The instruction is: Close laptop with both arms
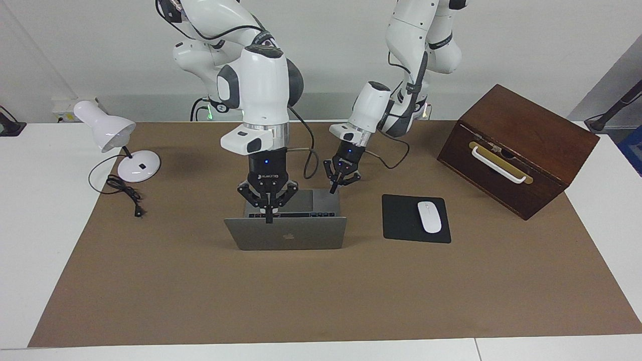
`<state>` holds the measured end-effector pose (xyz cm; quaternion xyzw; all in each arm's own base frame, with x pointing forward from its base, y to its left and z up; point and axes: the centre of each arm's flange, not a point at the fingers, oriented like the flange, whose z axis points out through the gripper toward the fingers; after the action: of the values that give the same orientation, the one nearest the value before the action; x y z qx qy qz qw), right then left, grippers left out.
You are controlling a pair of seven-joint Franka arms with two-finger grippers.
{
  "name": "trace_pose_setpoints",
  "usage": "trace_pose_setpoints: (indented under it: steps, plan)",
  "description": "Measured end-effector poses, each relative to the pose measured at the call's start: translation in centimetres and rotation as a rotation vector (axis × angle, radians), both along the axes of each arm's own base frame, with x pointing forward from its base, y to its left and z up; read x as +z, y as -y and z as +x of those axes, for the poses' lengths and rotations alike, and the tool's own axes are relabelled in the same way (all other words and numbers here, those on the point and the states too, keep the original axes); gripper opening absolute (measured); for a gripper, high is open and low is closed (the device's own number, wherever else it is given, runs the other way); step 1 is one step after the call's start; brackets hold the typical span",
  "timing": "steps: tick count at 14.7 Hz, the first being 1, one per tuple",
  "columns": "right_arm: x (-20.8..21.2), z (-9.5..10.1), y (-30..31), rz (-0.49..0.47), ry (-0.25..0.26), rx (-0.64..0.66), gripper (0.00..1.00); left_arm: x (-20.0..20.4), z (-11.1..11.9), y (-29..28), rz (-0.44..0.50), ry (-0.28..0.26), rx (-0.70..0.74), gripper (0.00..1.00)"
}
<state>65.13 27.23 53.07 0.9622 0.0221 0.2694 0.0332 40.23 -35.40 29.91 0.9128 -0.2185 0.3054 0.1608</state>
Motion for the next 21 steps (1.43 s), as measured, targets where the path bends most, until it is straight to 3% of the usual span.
trace_pose_setpoints:
  steps: [5,11,21]
  plan:
    - [-0.2,0.8,-2.5,0.009,0.015,0.027,0.01,-2.0,-0.3,0.2,0.01,-0.007,-0.005,0.01]
    - [-0.7,1.4,-1.8,0.044,-0.006,-0.001,0.01,-2.7,-0.4,0.2,0.026,-0.006,-0.021,0.01]
    - [-3.0,2.1,-0.7,0.113,-0.102,-0.057,0.01,-2.7,-0.5,0.2,0.059,0.023,-0.075,0.01]
